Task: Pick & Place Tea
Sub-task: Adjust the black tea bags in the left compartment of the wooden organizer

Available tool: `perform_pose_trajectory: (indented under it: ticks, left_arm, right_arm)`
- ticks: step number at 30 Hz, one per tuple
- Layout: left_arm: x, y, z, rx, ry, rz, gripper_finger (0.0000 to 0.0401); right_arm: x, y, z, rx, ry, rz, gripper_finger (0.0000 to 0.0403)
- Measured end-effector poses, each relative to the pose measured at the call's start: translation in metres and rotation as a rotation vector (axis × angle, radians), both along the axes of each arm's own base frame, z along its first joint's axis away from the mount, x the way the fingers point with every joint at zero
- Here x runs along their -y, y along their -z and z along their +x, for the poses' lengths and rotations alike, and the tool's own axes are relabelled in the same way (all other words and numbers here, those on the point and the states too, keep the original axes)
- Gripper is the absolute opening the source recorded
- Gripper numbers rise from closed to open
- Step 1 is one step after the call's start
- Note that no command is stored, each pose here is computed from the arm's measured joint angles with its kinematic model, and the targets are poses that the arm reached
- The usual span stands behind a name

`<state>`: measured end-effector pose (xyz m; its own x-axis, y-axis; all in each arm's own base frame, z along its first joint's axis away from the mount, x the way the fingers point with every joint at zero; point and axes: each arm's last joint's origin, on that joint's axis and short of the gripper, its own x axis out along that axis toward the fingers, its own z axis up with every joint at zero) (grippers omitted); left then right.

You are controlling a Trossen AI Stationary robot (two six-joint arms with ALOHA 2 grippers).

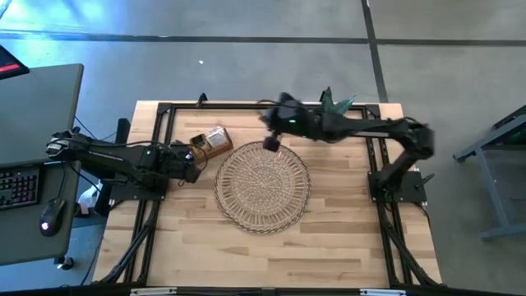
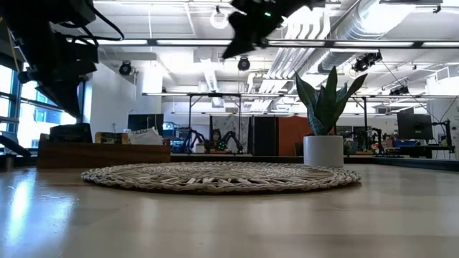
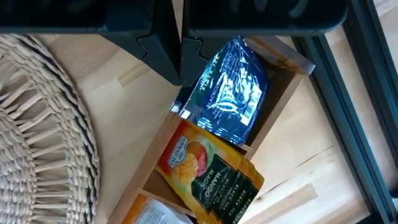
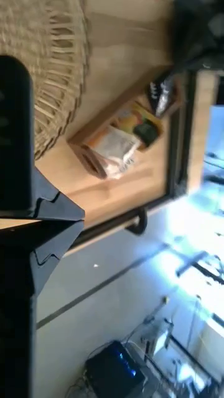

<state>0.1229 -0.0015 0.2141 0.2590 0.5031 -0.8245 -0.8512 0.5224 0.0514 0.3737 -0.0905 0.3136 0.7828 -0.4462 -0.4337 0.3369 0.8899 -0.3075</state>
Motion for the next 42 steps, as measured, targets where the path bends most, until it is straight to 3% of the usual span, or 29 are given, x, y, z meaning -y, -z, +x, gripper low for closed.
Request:
perform_pose_trajectory:
  ticks: [8,13,17,28,34,42]
  left_arm:
    - [-0.001,0.000,0.000,0.026,-0.044,0.016,0.0000]
    - [-0.001,0.000,0.000,0.045,-0.072,0.000,0.0000]
    - [0.000,0.001,0.002,0.042,-0.093,0.003,0.0000]
    - [-0.001,0.006,-0.007,-0.039,-0.222,-0.014,0.0000]
    - [0.000,-0.007,0.006,0.014,-0.079,0.010,0.0000]
    - [0.000,-0.016,0.008,-0.087,0.120,0.082,0.0004]
  right_arm:
    - [-0.017,0.023,-0.074,0.197,0.022,0.009,0.0000]
    - [-0.024,0.036,-0.106,0.286,0.021,-0.010,0.0000]
    - [-0.027,0.030,-0.124,0.410,0.020,-0.061,0.0000]
    - [-0.034,0.027,-0.153,0.433,0.021,-0.042,0.0000]
    - [-0.034,0.026,-0.153,0.432,0.020,-0.042,0.0000]
    - [-0.034,0.026,-0.153,0.436,0.019,-0.047,0.0000]
